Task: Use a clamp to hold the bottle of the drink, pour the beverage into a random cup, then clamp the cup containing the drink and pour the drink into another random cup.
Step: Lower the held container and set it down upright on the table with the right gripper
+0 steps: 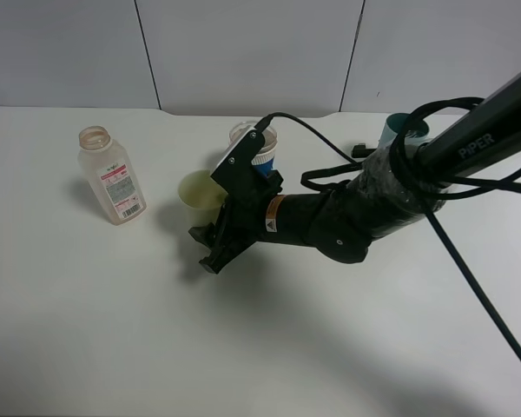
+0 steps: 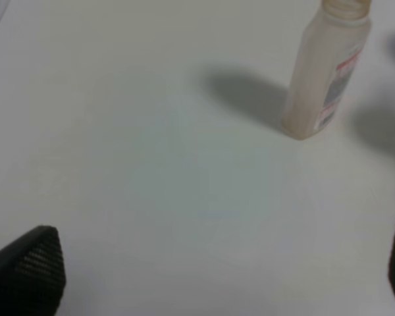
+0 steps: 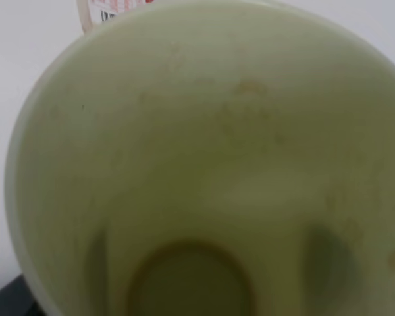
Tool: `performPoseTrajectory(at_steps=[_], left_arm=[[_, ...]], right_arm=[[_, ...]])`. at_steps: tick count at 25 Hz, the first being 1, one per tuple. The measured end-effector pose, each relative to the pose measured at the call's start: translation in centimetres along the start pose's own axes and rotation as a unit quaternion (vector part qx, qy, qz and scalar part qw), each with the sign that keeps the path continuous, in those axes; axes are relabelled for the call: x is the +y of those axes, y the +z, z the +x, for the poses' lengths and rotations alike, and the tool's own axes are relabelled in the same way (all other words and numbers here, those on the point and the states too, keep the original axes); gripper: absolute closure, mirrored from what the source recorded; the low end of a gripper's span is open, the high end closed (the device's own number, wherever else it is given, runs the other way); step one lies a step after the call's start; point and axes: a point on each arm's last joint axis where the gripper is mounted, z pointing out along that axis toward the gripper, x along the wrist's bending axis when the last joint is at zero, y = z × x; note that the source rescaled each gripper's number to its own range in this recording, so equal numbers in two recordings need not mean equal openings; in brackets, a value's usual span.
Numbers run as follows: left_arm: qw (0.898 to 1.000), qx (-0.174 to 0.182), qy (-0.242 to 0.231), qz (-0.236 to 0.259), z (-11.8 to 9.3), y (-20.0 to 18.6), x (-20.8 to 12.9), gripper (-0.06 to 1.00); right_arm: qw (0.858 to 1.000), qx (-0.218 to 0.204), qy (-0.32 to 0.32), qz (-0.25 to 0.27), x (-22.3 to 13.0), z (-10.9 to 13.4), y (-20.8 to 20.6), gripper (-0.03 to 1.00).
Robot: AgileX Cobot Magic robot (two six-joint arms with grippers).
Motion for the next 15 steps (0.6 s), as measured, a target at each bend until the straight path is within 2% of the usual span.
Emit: performPoseTrajectory(at_steps=[7,8,11,12,13,15], left_arm=[[1.000,0.000,0.000,0.000,0.00,0.00,0.00,-0.06],[1.000,0.000,0.000,0.000,0.00,0.00,0.00,-0.06],[1.000,0.000,0.000,0.000,0.01,0.00,0.00,-0.06],[1.000,0.000,0.000,0.000,0.01,0.00,0.00,-0.06],[1.000,0.000,0.000,0.000,0.01,0.00,0.00,-0.06],[1.000,0.000,0.000,0.000,0.01,0.00,0.00,-0.06]], right_arm=[[1.000,0.000,0.001,0.000,0.00,0.00,0.00,0.96],[1.000,0.000,0.003,0.000,0.00,0.00,0.00,0.90],[1.000,0.002,0.010,0.016,-0.33,0.05,-0.03,0.27],[1.000,0.001,0.011,0.018,-0.32,0.03,-0.08,0.15],[1.000,0.001,0.011,0.021,-0.24,0.00,-0.16,0.08],[1.000,-0.001,0.012,0.027,0.00,-0.10,-0.41,0.01]])
